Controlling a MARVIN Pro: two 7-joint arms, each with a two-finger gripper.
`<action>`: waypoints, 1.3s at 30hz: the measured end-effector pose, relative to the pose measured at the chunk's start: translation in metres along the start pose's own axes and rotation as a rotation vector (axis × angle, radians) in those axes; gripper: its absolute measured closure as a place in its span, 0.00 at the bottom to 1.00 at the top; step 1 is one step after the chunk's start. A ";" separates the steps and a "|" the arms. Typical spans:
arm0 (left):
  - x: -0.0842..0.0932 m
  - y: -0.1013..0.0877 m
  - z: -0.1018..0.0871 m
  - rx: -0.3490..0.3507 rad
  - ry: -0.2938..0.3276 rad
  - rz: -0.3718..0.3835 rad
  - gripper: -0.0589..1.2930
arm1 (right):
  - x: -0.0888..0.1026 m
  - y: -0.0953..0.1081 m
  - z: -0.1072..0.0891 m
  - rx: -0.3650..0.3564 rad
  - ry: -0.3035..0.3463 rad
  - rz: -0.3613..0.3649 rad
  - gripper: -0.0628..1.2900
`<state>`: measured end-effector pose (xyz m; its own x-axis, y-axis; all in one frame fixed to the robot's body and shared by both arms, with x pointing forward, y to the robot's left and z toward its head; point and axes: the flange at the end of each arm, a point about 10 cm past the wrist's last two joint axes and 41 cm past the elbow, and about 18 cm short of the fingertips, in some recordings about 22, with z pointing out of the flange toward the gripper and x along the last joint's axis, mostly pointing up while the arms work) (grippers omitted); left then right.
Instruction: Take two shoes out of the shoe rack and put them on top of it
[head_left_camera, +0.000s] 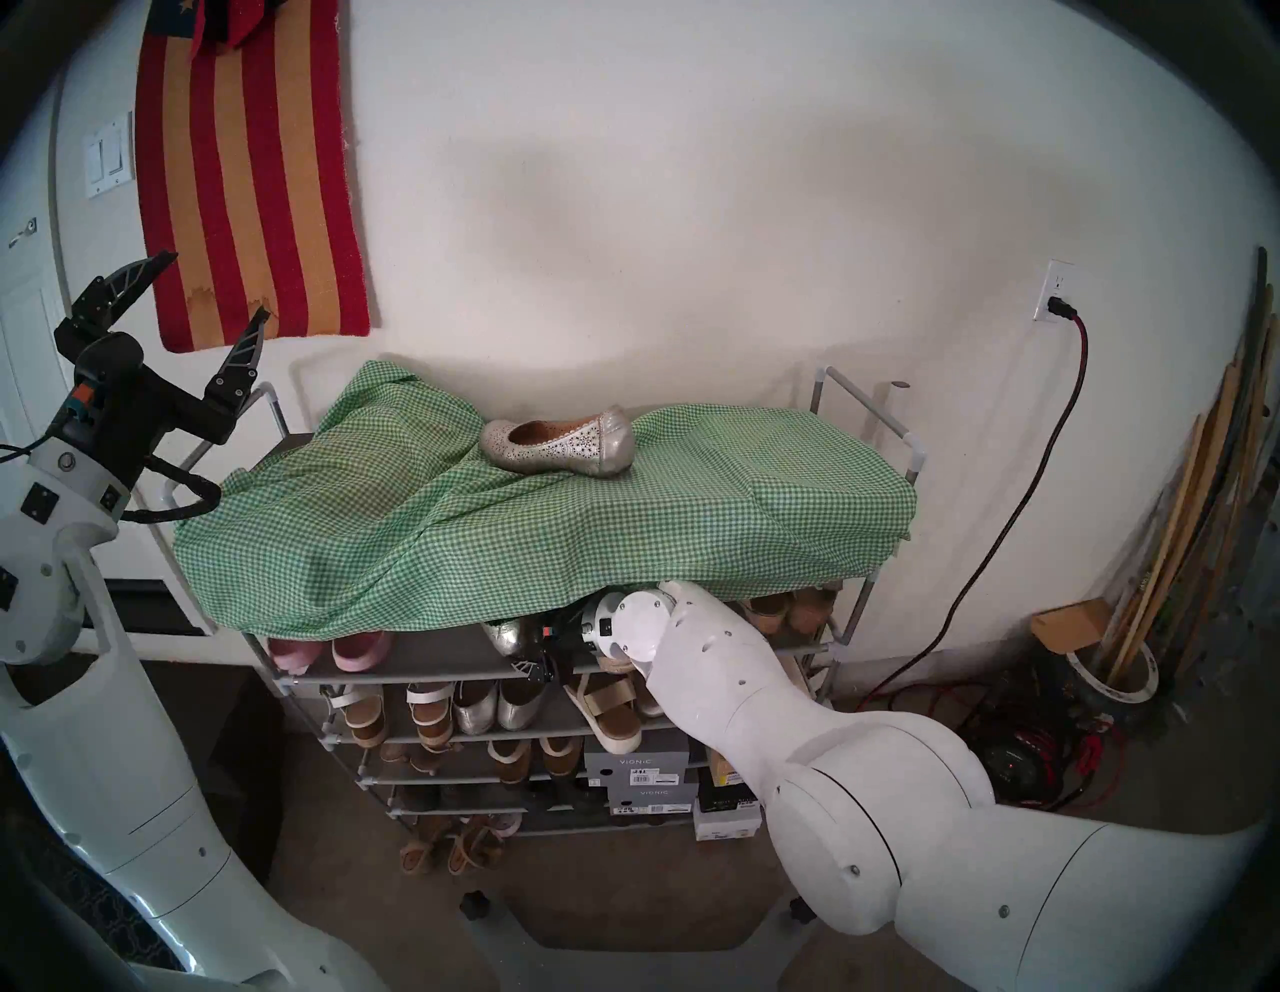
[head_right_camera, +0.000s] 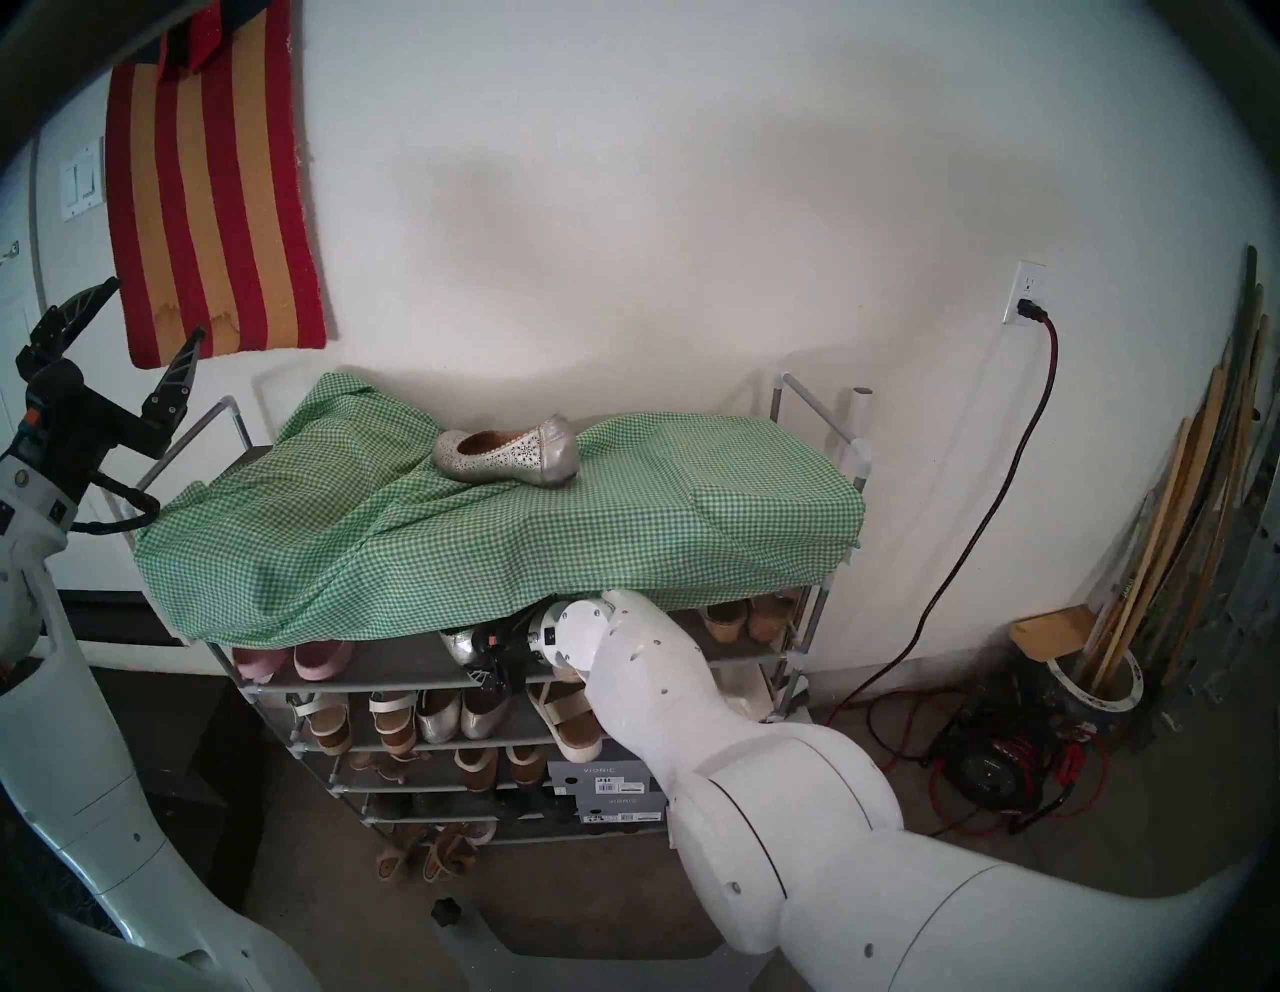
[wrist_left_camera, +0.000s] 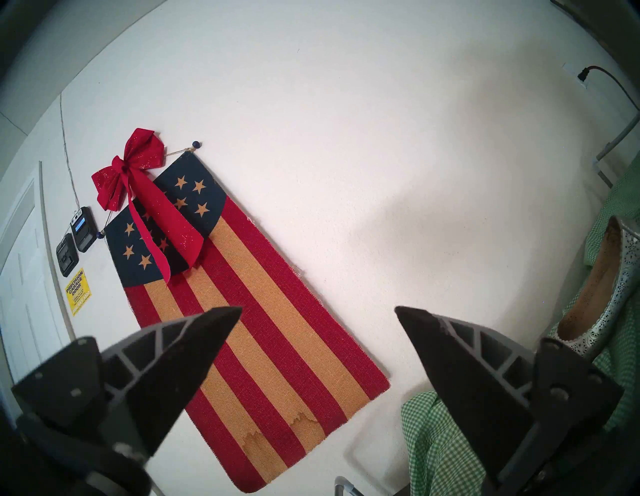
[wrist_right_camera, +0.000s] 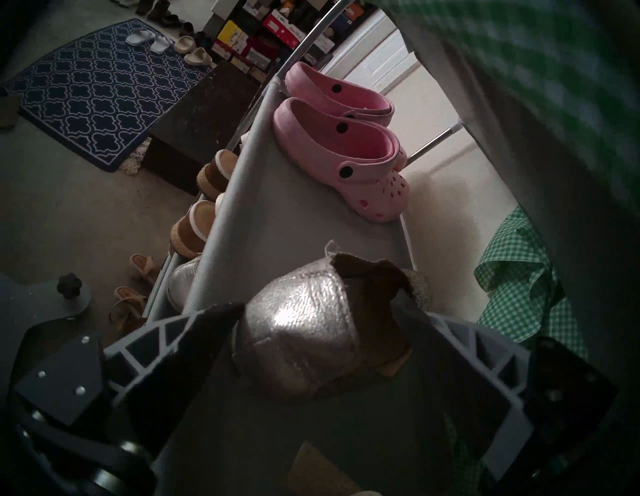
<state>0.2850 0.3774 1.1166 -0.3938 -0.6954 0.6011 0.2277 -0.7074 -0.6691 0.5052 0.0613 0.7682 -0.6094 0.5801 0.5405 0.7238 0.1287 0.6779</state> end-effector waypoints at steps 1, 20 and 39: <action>0.000 0.000 0.000 0.000 0.000 0.000 0.02 | 0.000 0.001 0.000 0.015 -0.001 0.003 0.04; 0.000 0.000 0.000 0.001 0.000 -0.001 0.02 | 0.003 0.009 -0.005 0.135 0.022 0.027 0.04; 0.000 0.000 0.000 0.000 -0.001 -0.001 0.02 | 0.008 0.009 -0.006 0.141 0.117 0.071 0.97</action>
<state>0.2851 0.3774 1.1166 -0.3932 -0.6947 0.6024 0.2272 -0.7082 -0.6684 0.5049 0.0618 0.7816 -0.5827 0.4957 0.6440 0.7994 0.2068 0.5641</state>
